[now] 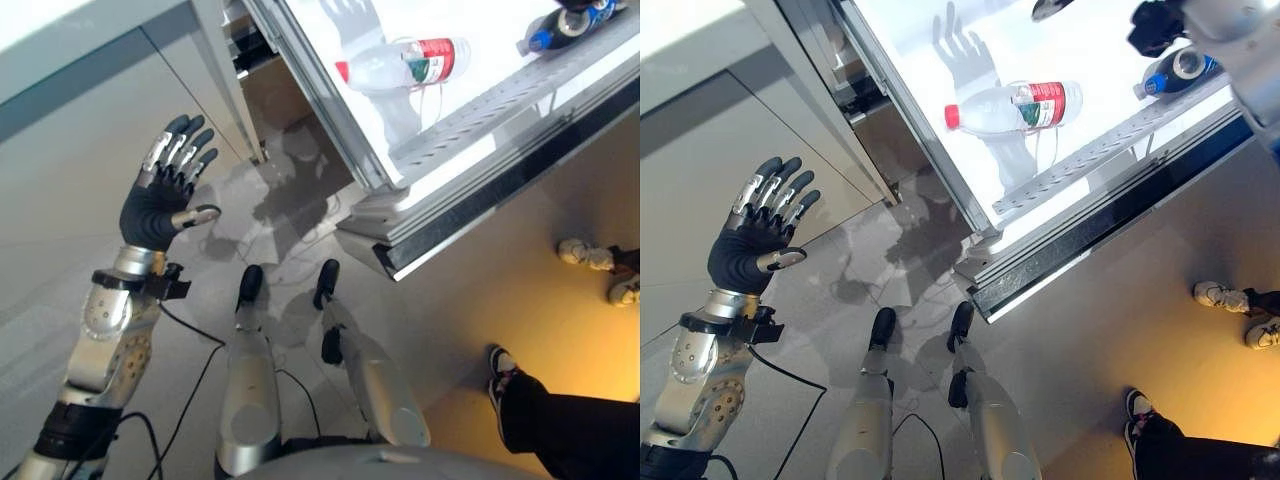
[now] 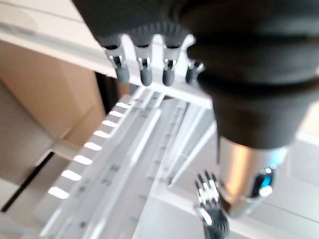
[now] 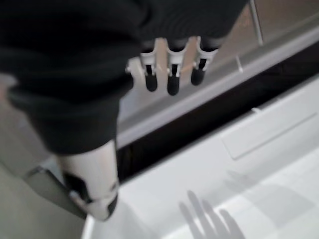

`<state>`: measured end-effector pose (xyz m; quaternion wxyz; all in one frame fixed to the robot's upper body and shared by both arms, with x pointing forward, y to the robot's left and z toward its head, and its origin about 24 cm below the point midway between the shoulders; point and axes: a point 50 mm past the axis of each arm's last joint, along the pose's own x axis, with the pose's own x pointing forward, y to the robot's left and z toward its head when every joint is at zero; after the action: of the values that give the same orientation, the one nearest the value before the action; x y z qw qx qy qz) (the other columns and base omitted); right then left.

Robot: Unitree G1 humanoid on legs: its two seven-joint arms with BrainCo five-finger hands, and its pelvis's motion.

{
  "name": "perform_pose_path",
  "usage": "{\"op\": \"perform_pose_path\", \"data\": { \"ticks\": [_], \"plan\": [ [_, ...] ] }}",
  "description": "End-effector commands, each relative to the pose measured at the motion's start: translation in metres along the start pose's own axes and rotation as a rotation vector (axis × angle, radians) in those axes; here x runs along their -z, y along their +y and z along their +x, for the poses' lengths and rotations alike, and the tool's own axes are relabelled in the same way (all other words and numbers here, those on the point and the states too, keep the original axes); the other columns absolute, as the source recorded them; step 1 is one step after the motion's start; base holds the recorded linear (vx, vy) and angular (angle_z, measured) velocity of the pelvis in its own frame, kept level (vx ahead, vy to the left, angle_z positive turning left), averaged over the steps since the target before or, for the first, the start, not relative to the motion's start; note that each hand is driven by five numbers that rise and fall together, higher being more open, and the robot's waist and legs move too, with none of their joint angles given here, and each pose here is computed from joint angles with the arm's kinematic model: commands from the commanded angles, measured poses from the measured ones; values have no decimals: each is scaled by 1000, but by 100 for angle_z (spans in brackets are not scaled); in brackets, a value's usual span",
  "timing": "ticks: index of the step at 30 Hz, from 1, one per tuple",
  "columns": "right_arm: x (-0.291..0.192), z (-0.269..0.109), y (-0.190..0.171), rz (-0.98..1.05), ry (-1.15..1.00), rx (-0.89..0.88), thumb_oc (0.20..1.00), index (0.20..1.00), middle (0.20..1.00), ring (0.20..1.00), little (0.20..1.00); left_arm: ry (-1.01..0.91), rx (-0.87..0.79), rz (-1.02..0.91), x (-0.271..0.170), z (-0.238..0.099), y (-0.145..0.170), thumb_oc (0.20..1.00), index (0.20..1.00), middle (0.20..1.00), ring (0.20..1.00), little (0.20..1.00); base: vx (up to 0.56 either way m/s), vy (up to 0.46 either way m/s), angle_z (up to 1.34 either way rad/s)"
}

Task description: Take the drinks into the refrigerator

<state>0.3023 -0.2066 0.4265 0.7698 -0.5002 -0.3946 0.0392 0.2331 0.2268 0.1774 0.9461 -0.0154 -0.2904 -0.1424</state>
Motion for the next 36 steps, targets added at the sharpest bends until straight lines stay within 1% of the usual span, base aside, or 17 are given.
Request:
{"op": "perform_pose_path", "data": {
  "ticks": [1, 3, 5, 7, 8, 11, 12, 13, 14, 15, 16, 17, 22, 25, 27, 33, 36],
  "plan": [
    [16, -40, -39, 0, 49, 163, 1000, 1000, 1000, 1000, 1000, -106, -5, 60, -23, -5, 2, 1000, 1000, 1000, 1000, 1000, -34, 65, 9],
    [23, -53, -36, 11, 70, 171, 1000, 1000, 1000, 1000, 1000, -100, -16, 63, -23, -7, 4, 1000, 1000, 1000, 1000, 1000, -43, 67, 6],
    [46, -95, -19, 90, 141, 214, 1000, 1000, 1000, 1000, 1000, -78, -87, 81, -21, -17, 14, 1000, 1000, 1000, 1000, 1000, -51, 93, 2],
    [57, -124, -12, 111, 199, 240, 1000, 1000, 1000, 1000, 1000, -63, -77, 88, -21, -18, 14, 1000, 1000, 1000, 1000, 1000, -17, 57, -3],
    [68, -164, -3, 97, 293, 276, 1000, 1000, 1000, 1000, 1000, -51, -102, 103, -20, -23, 19, 1000, 1000, 1000, 1000, 1000, -30, 86, -12],
    [81, -217, 12, 126, 430, 363, 1000, 1000, 1000, 1000, 1000, -55, -129, 107, -17, -23, 19, 1000, 1000, 1000, 1000, 1000, -23, 66, -5],
    [80, -219, 12, 125, 434, 366, 1000, 1000, 1000, 1000, 1000, -55, -124, 106, -17, -23, 19, 1000, 1000, 1000, 1000, 1000, -30, 80, -6],
    [86, -242, 27, 141, 509, 393, 918, 918, 918, 918, 918, -47, -152, 118, -15, -26, 21, 1000, 1000, 1000, 1000, 1000, -65, 82, -4],
    [92, -254, 40, 177, 558, 418, 906, 906, 906, 906, 906, -49, -158, 124, -14, -25, 20, 1000, 1000, 1000, 1000, 1000, -67, 103, -8],
    [96, -266, 51, 201, 610, 427, 649, 649, 649, 649, 649, -48, -167, 131, -14, -27, 21, 1000, 1000, 1000, 1000, 1000, -59, 78, -9],
    [98, -275, 58, 203, 650, 427, 507, 507, 507, 507, 507, -47, -176, 131, -14, -28, 22, 1000, 1000, 1000, 1000, 1000, -53, 91, -11],
    [102, -285, 71, 219, 706, 427, 219, 219, 219, 219, 219, -46, -180, 130, -13, -29, 21, 1000, 1000, 1000, 1000, 1000, -54, 86, -6],
    [107, -294, 100, 270, 784, 328, 200, 200, 200, 200, 200, -45, -185, 153, -15, -31, 23, 1000, 1000, 1000, 1000, 1000, -59, 68, -14],
    [106, -289, 121, 309, 782, 198, 200, 200, 200, 200, 200, -50, -182, 159, -16, -30, 23, 1000, 1000, 1000, 1000, 1000, -49, 45, -13],
    [100, -273, 136, 347, 720, 78, 200, 200, 200, 200, 200, -65, -154, 163, -17, -27, 20, 1000, 1000, 1000, 1000, 1000, -28, 29, -7],
    [88, -231, 156, 375, 555, -48, 200, 200, 200, 200, 200, -98, -92, 152, -18, -17, 8, 1000, 1000, 1000, 1000, 1000, -5, 3, 0],
    [75, -191, 162, 364, 405, -112, 200, 200, 200, 200, 200, -123, -40, 150, -22, -11, 1, 1000, 1000, 1000, 1000, 1000, -3, 1, 2]
  ]
}}
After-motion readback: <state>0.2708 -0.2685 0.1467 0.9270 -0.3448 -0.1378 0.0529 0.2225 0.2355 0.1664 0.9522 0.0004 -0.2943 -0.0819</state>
